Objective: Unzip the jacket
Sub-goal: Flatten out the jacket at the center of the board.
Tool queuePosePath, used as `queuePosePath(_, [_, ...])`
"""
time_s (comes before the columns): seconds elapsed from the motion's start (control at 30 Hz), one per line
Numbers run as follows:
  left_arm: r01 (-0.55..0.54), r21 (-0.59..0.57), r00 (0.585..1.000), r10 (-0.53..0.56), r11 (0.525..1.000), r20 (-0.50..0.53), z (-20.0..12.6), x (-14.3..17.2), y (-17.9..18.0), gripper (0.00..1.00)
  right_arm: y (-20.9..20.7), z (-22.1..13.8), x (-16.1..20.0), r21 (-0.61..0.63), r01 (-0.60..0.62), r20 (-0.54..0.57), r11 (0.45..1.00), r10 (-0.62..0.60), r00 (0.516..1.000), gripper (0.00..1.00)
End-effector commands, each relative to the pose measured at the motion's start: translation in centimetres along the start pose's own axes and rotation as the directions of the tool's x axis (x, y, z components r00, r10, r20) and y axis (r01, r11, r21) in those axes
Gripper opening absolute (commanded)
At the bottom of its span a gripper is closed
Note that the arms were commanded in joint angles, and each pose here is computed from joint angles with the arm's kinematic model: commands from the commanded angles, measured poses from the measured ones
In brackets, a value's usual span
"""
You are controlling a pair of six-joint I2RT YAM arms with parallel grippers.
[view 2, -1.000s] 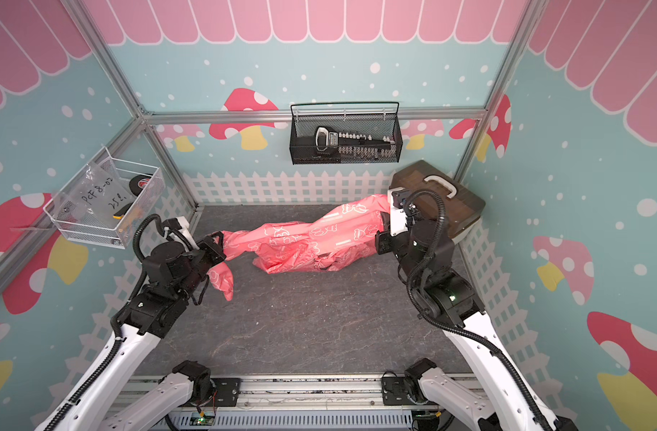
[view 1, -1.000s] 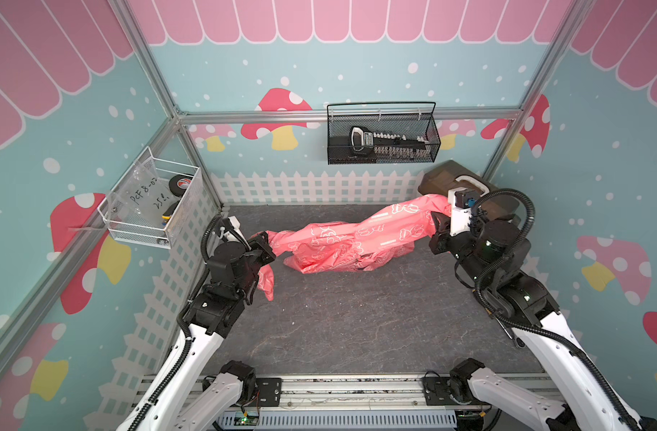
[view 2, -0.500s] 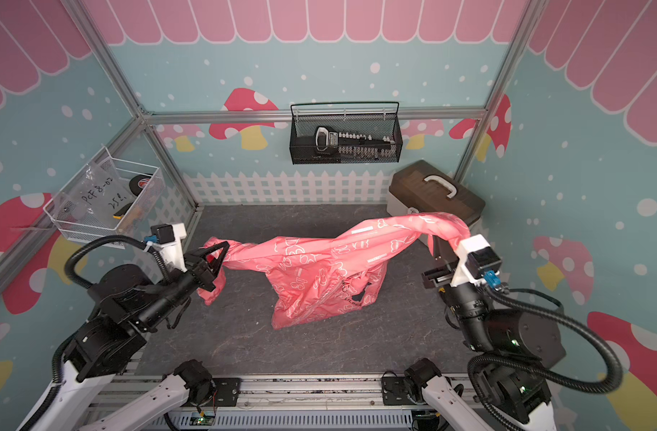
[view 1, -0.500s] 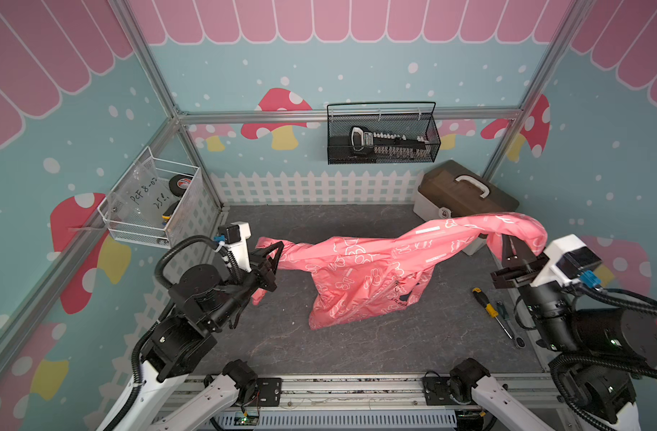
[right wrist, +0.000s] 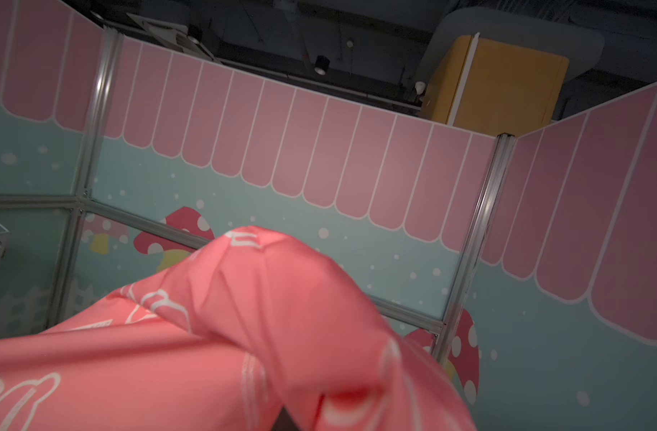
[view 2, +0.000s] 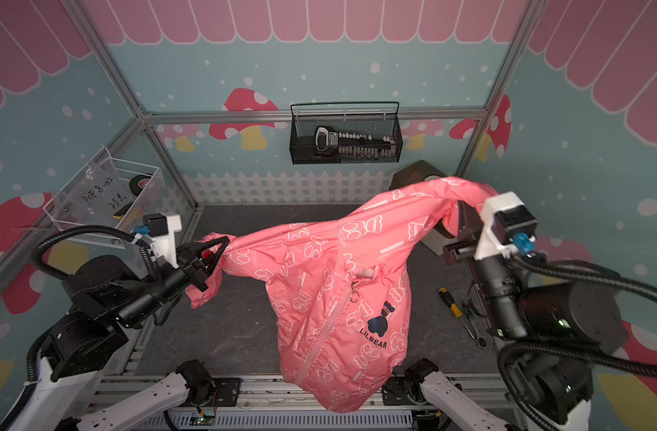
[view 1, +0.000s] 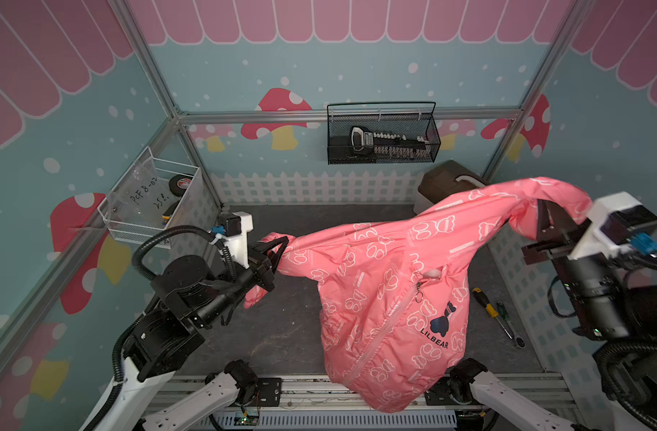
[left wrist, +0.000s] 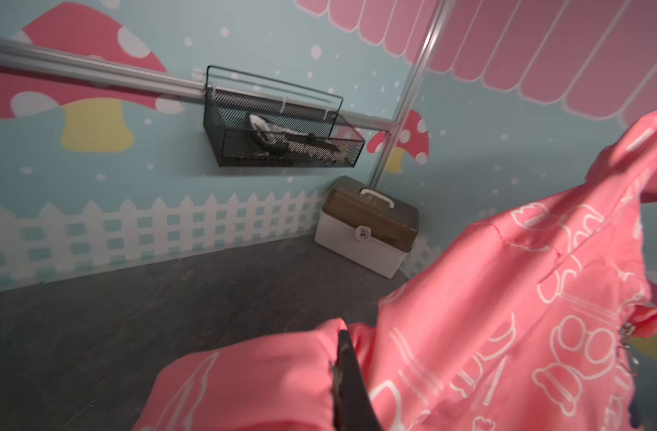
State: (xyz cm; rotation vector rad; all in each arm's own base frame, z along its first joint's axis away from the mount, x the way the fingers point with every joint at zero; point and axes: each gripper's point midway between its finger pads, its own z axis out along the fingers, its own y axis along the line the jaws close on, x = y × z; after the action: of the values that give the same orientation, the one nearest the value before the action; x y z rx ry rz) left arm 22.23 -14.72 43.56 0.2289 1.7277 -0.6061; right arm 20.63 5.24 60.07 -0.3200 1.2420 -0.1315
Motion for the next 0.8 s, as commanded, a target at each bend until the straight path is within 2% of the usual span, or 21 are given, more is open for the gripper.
queuePosePath(0.0, [-0.194, -0.395, 0.956, 0.084, 0.898, -0.28, 1.8, 7.9, 8.6, 0.0, 0.9, 5.7, 8.1, 0.139, 0.097, -0.273, 0.985, -0.056, 0.96, 0.0])
queuePosePath(0.1, [-0.211, -0.423, 0.905, 0.012, 0.881, -0.426, 4.3, 13.3, 10.9, 0.0, 7.0, 11.1, 16.2, -0.001, 0.115, -0.437, 0.993, -0.103, 0.894, 0.0])
queuePosePath(0.2, [-0.126, -0.439, 0.846, -0.134, 0.89, -0.516, 6.3, 17.7, 13.5, 0.0, 12.7, 15.5, 25.0, -0.123, 0.096, -0.586, 0.988, -0.151, 0.796, 0.0])
queuePosePath(0.3, [-0.096, -0.565, 0.805, -0.269, 0.82, -0.528, 7.2, 19.7, 18.1, 0.0, 16.7, 19.2, 32.2, -0.181, 0.099, -0.684, 0.978, -0.198, 0.702, 0.0])
queuePosePath(0.37, [-0.039, -0.622, 0.776, -0.369, 0.782, -0.512, 8.1, 19.6, 20.3, 0.0, 18.9, 21.3, 34.9, -0.207, 0.075, -0.721, 0.975, -0.204, 0.662, 0.03])
queuePosePath(0.4, [-0.022, -0.634, 0.763, -0.397, 0.773, -0.51, 8.9, 19.7, 21.0, 0.0, 19.9, 22.3, 36.0, -0.216, 0.057, -0.739, 0.975, -0.201, 0.643, 0.1])
queuePosePath(0.43, [-0.025, -0.645, 0.76, -0.405, 0.764, -0.509, 9.7, 19.6, 21.5, 0.0, 20.8, 23.1, 37.4, -0.219, 0.042, -0.76, 0.975, -0.197, 0.62, 0.21])
queuePosePath(0.47, [-0.032, -0.655, 0.76, -0.407, 0.755, -0.507, 10.5, 19.3, 22.0, 0.0, 21.5, 23.7, 38.3, -0.22, 0.027, -0.782, 0.975, -0.193, 0.592, 0.54])
queuePosePath(0.5, [-0.037, -0.661, 0.756, -0.412, 0.75, -0.509, 11.4, 19.2, 22.5, 0.02, 21.8, 24.2, 39.1, -0.216, 0.025, -0.808, 0.976, -0.193, 0.557, 0.69])
queuePosePath(0.57, [-0.053, -0.668, 0.749, -0.413, 0.742, -0.518, 12.7, 18.9, 23.1, 0.26, 21.8, 24.3, 40.0, -0.206, 0.026, -0.853, 0.978, -0.193, 0.485, 0.75])
queuePosePath(0.6, [-0.066, -0.673, 0.751, -0.407, 0.737, -0.519, 13.1, 18.5, 23.4, 0.42, 21.4, 24.3, 39.8, -0.194, 0.029, -0.867, 0.981, -0.185, 0.462, 0.79])
queuePosePath(0.63, [-0.083, -0.685, 0.758, -0.4, 0.724, -0.515, 13.2, 18.0, 23.8, 0.54, 21.1, 23.9, 39.8, -0.189, 0.027, -0.879, 0.982, -0.181, 0.441, 0.8])
queuePosePath(0.67, [-0.102, -0.699, 0.772, -0.387, 0.707, -0.504, 13.0, 17.2, 24.2, 0.61, 20.6, 23.2, 39.5, -0.182, 0.02, -0.892, 0.983, -0.173, 0.418, 0.82])
queuePosePath(0.77, [-0.129, -0.748, 0.826, -0.347, 0.651, -0.445, 11.4, 14.8, 24.9, 0.75, 18.7, 20.5, 38.6, -0.145, -0.052, -0.923, 0.988, -0.116, 0.368, 0.82])
